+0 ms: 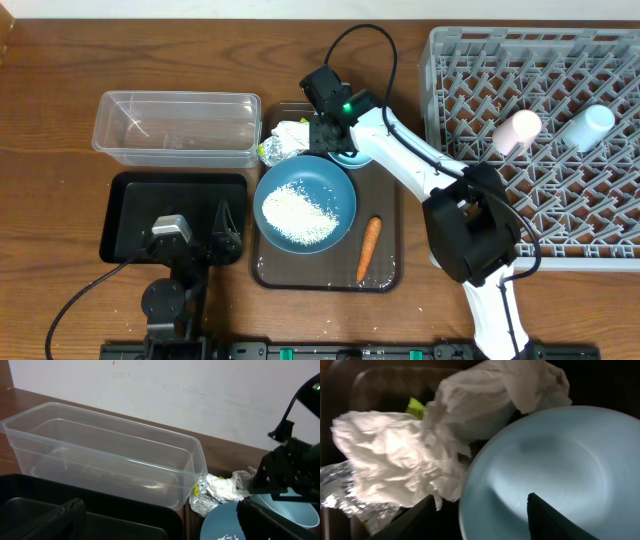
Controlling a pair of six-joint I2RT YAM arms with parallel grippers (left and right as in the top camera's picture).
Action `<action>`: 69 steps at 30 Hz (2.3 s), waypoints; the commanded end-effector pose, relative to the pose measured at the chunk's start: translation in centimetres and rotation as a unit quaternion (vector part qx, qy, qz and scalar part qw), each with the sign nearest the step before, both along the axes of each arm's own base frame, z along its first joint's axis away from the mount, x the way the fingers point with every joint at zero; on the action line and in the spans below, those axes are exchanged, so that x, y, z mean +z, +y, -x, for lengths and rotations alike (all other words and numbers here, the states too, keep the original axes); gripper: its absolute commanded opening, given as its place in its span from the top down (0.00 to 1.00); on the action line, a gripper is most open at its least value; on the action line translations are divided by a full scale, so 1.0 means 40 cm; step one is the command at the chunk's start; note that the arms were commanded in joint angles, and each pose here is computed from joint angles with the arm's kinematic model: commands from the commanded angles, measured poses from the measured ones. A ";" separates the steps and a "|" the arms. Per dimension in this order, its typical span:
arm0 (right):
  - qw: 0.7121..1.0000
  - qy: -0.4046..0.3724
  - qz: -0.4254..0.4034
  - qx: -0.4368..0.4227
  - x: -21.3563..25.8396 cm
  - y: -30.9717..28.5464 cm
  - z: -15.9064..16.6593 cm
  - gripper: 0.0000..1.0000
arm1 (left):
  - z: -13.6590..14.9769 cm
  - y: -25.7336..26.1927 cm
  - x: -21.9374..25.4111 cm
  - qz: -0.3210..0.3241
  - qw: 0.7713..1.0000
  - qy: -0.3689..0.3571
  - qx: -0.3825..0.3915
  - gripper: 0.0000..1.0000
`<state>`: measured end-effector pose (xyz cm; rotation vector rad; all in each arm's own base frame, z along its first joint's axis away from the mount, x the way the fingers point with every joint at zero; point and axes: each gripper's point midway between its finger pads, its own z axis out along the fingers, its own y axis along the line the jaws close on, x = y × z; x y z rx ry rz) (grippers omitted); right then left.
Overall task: Sort waste into correct bins and load items into the dishwasher rack
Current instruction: 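Reach the right gripper to the light-blue bowl and grasp it, then carry the light-blue bowl into the rack and place it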
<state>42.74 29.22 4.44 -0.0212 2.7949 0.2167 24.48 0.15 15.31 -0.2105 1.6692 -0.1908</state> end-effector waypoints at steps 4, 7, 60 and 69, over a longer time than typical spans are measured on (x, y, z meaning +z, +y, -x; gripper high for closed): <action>1.000 0.017 0.016 -0.009 -0.058 -0.003 0.010 0.61 | 0.001 -0.007 -0.041 -0.004 1.000 0.024 -0.008 0.01; 1.000 0.010 0.010 -0.009 -0.044 0.003 0.001 0.64 | 0.001 -0.007 -0.041 -0.004 1.000 0.024 -0.008 0.01; 0.867 -0.082 -0.486 -0.074 0.531 -0.811 0.163 0.99 | 0.001 -0.007 -0.041 -0.004 1.000 0.024 -0.008 0.01; 0.857 -0.094 -0.491 -0.129 0.440 -0.882 0.146 0.99 | 0.001 -0.007 -0.041 -0.004 1.000 0.024 -0.008 0.01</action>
